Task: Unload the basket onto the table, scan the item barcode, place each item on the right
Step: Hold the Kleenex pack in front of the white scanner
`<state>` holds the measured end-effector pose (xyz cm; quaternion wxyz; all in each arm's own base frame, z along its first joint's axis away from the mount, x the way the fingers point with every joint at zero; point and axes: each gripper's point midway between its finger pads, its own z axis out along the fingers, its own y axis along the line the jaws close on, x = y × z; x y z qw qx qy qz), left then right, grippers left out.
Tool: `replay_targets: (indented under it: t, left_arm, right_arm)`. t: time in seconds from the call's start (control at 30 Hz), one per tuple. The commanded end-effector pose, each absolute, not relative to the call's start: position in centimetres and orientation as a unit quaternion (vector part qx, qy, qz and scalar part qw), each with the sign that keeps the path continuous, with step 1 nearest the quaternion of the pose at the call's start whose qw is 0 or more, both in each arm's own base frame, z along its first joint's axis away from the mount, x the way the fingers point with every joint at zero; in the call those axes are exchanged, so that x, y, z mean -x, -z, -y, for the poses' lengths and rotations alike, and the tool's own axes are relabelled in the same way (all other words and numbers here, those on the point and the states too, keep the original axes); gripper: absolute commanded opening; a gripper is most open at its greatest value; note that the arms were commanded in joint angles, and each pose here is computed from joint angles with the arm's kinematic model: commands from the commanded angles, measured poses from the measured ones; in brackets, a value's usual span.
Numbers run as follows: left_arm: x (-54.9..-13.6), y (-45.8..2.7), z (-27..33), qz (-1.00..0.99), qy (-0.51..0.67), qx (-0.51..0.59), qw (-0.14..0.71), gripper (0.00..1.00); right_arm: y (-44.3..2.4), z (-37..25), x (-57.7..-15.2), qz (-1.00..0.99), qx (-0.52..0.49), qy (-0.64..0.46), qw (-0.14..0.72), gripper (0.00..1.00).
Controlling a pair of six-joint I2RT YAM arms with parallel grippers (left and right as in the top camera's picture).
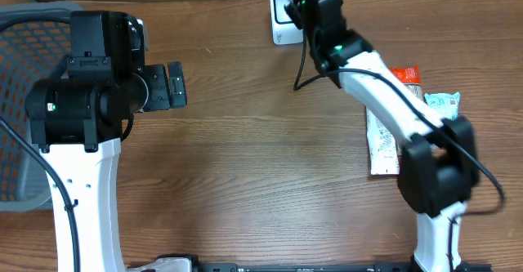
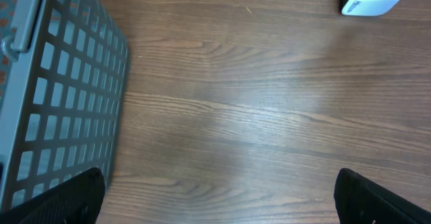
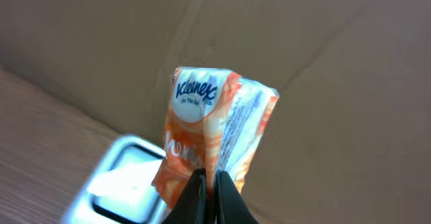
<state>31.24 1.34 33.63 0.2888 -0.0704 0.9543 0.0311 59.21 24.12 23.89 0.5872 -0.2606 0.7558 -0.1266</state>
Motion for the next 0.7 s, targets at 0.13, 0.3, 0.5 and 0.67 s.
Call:
replay_targets:
  t: [0.13,0.3,0.5,0.67]
  left_arm:
    - [-31.3,-33.8,-1.7,-0.953,-0.034,0.076,0.292,1.00]
    - [-31.3,-33.8,-1.7,-0.953,-0.034,0.076,0.292,1.00]
    - [-31.3,-33.8,-1.7,-0.953,-0.034,0.076,0.292,1.00]
    - [-31.3,-33.8,-1.7,-0.953,-0.034,0.076,0.292,1.00]
  right_arm:
    - [-15.1,-24.3,-61.1,-0.712,0.419,0.250,0.505,0.04]
    - [-12.7,-24.4,-61.2,-0.711,0.439,0.257,0.486,0.04]
    - [-13.5,-24.3,-61.5,-0.707,0.425,0.268,0.498,0.04]
    - [-14.1,-24.5,-61.1,-0.707,0.417,0.280,0.497,0.04]
